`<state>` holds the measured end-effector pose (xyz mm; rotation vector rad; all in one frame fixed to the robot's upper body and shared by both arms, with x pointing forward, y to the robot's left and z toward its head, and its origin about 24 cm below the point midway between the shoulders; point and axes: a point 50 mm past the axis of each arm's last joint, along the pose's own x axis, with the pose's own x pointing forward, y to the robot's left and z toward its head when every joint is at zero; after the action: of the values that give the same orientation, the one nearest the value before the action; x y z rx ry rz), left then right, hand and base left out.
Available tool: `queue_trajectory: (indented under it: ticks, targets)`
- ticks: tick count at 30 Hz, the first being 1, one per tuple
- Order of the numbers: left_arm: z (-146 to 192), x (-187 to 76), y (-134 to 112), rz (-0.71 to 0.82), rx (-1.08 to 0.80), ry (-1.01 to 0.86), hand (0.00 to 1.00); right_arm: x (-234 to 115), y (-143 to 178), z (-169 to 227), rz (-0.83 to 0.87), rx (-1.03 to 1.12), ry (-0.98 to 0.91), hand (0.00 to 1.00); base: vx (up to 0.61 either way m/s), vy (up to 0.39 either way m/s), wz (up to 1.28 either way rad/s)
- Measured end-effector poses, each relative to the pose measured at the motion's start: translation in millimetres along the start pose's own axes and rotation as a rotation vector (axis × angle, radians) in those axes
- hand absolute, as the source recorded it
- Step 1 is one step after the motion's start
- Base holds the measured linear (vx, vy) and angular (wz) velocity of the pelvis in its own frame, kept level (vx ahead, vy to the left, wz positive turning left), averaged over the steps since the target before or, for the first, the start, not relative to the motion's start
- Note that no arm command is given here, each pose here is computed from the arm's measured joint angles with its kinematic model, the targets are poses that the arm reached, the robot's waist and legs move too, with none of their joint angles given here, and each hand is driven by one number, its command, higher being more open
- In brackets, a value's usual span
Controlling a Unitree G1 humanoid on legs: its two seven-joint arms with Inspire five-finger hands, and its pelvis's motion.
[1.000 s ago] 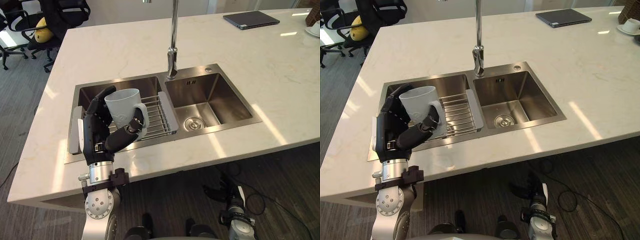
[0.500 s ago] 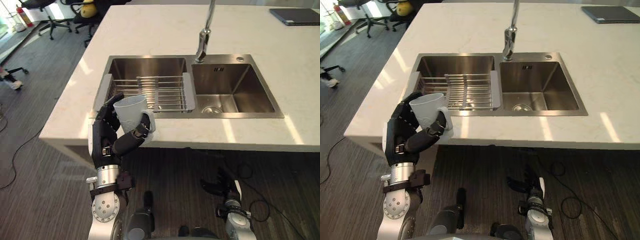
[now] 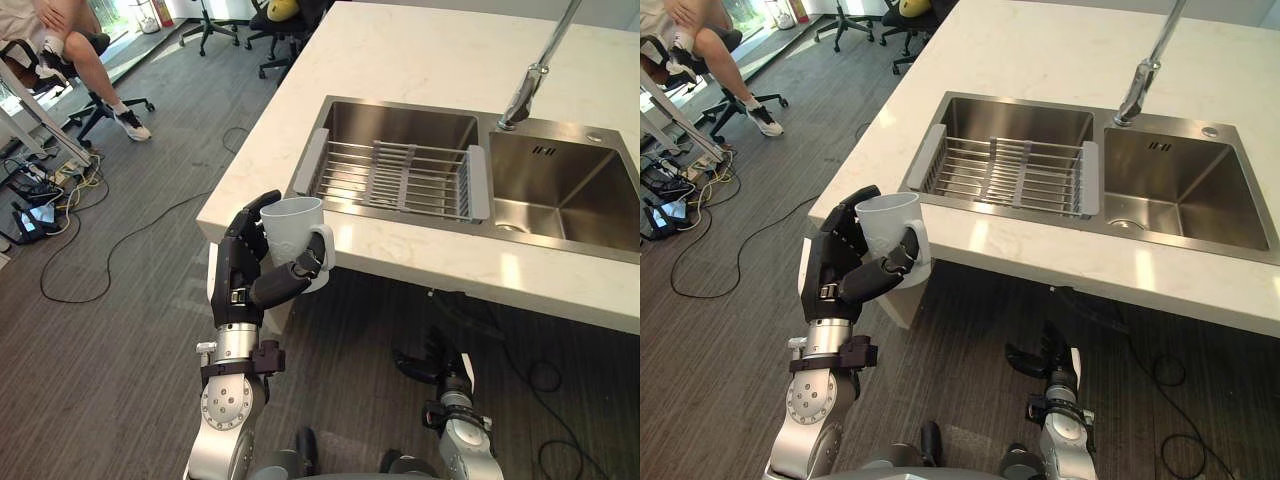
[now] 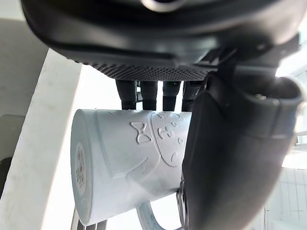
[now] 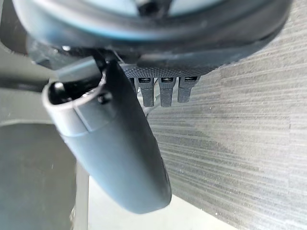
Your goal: Walk over to the sink, pick up the cup, carry it to the dishwasher, place the cup inside the dishwasher, then close the dishwasher door
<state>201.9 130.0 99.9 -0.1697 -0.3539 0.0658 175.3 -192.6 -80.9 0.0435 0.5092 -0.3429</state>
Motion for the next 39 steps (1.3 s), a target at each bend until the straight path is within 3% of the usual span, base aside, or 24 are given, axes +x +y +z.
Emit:
queue_trajectory:
  ticks: [14,20,39]
  targets:
    - [0.4,-0.9,13.3,0.065,0.023,0.003,0.3,-7.6,6.8,-11.7,0.049,-0.077,0.03,0.9,0.06,-0.028,0.82]
    - [-6.6,-16.4,16.2,0.143,-0.044,0.067,0.3,-11.3,3.9,-14.4,0.061,-0.093,0.039,0.9,0.07,-0.153,0.77]
    - [-4.1,-17.5,19.9,0.072,-0.039,0.073,0.3,-1.0,13.7,-11.7,0.089,-0.102,0.051,0.9,0.0,0.048,0.57]
